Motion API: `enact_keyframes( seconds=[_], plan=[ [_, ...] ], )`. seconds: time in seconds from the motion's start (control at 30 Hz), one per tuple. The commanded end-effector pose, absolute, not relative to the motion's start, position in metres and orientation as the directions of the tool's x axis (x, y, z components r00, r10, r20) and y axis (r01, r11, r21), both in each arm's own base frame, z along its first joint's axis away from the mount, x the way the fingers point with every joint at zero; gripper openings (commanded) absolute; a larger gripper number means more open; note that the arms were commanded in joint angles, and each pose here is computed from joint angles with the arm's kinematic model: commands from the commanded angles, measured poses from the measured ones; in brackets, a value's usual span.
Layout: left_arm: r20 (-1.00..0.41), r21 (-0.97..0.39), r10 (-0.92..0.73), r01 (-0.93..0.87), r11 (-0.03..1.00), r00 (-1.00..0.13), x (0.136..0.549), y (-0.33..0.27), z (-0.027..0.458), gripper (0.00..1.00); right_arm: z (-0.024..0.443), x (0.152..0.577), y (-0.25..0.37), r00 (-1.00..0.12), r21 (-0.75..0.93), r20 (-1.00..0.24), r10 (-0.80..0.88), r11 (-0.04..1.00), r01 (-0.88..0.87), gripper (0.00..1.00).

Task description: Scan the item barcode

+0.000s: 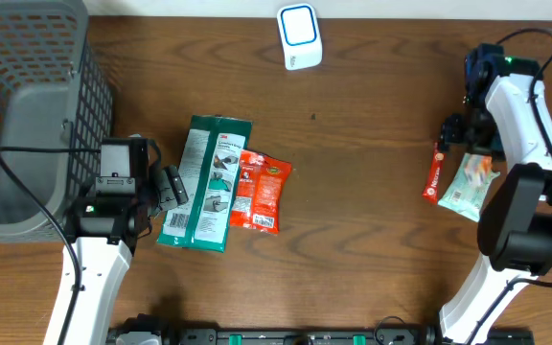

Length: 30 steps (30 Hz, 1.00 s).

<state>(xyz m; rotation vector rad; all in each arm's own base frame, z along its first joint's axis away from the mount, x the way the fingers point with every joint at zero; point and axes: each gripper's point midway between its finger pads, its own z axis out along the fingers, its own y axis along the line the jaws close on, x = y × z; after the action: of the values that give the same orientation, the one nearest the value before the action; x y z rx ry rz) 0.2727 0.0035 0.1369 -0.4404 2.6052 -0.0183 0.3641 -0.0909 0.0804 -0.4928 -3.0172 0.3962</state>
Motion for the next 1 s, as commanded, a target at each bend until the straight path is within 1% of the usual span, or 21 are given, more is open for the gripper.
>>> enact_keyframes(
  seconds=[0.0,0.07,0.17,0.2,0.27,0.37,0.47,0.5,0.53,0.57,0.63,0.7,0.87,0.97],
  plan=[
    [-0.479,-0.095,-0.316,-0.309,0.946,-0.819,0.275,0.005,0.142,0.85,0.071,0.36,-0.084,-0.943,-0.226,0.032,0.33,0.922,0.315,0.91],
    [-0.479,-0.096,-0.316,-0.309,0.946,-0.819,0.275,0.005,0.142,0.85,0.066,0.359,-0.084,-0.943,-0.225,0.036,0.33,0.922,0.314,0.92],
    [-0.479,-0.096,-0.316,-0.309,0.946,-0.819,0.275,0.005,0.142,0.85,0.065,0.359,-0.079,-0.943,-0.199,0.042,0.33,0.928,0.316,0.91],
    [-0.479,-0.096,-0.316,-0.309,0.946,-0.819,0.275,0.005,0.142,0.85,0.065,0.361,-0.076,-0.945,-0.187,0.04,0.326,0.931,0.313,0.9],
    [-0.479,-0.096,-0.316,-0.309,0.946,-0.819,0.275,0.005,0.142,0.85,0.066,0.365,-0.071,-0.953,-0.155,0.037,0.299,0.944,0.29,0.84],
    [-0.479,-0.096,-0.316,-0.309,0.946,-0.819,0.275,0.005,0.142,0.85,0.078,0.371,-0.066,-0.958,-0.144,0.019,0.286,0.949,0.28,0.77],
    [-0.479,-0.096,-0.316,-0.309,0.946,-0.819,0.275,0.005,0.142,0.85,0.1,0.381,-0.044,-0.966,-0.064,-0.014,0.258,0.964,0.258,0.77],
    [-0.479,-0.096,-0.316,-0.309,0.946,-0.819,0.275,0.005,0.142,0.85,0.106,0.384,-0.035,-0.968,-0.028,-0.024,0.249,0.968,0.249,0.8],
    [-0.479,-0.096,-0.316,-0.309,0.946,-0.819,0.275,0.005,0.142,0.85,0.114,0.388,-0.022,-0.971,0.025,-0.038,0.236,0.972,0.235,0.86],
    [-0.48,-0.096,-0.316,-0.309,0.946,-0.818,0.275,0.005,0.142,0.85,0.123,0.391,-0.002,-0.975,0.1,-0.054,0.215,0.973,0.209,0.89],
    [-0.48,-0.096,-0.316,-0.309,0.946,-0.818,0.275,0.005,0.142,0.85,0.132,0.393,0.026,-0.981,0.186,-0.066,0.18,0.968,0.165,0.92],
    [-0.481,-0.097,-0.316,-0.309,0.946,-0.818,0.276,0.005,0.142,0.85,0.137,0.394,0.058,-0.988,0.282,-0.066,0.138,0.953,0.114,0.99],
    [-0.481,-0.096,-0.316,-0.309,0.946,-0.818,0.275,0.005,0.142,0.85,0.145,0.388,0.137,-0.998,0.462,-0.064,0.008,0.887,-0.022,0.99],
    [-0.481,-0.096,-0.316,-0.309,0.946,-0.818,0.275,0.005,0.142,0.85,0.144,0.384,0.166,-0.994,0.458,-0.09,-0.064,0.883,-0.098,0.99]
  ],
)
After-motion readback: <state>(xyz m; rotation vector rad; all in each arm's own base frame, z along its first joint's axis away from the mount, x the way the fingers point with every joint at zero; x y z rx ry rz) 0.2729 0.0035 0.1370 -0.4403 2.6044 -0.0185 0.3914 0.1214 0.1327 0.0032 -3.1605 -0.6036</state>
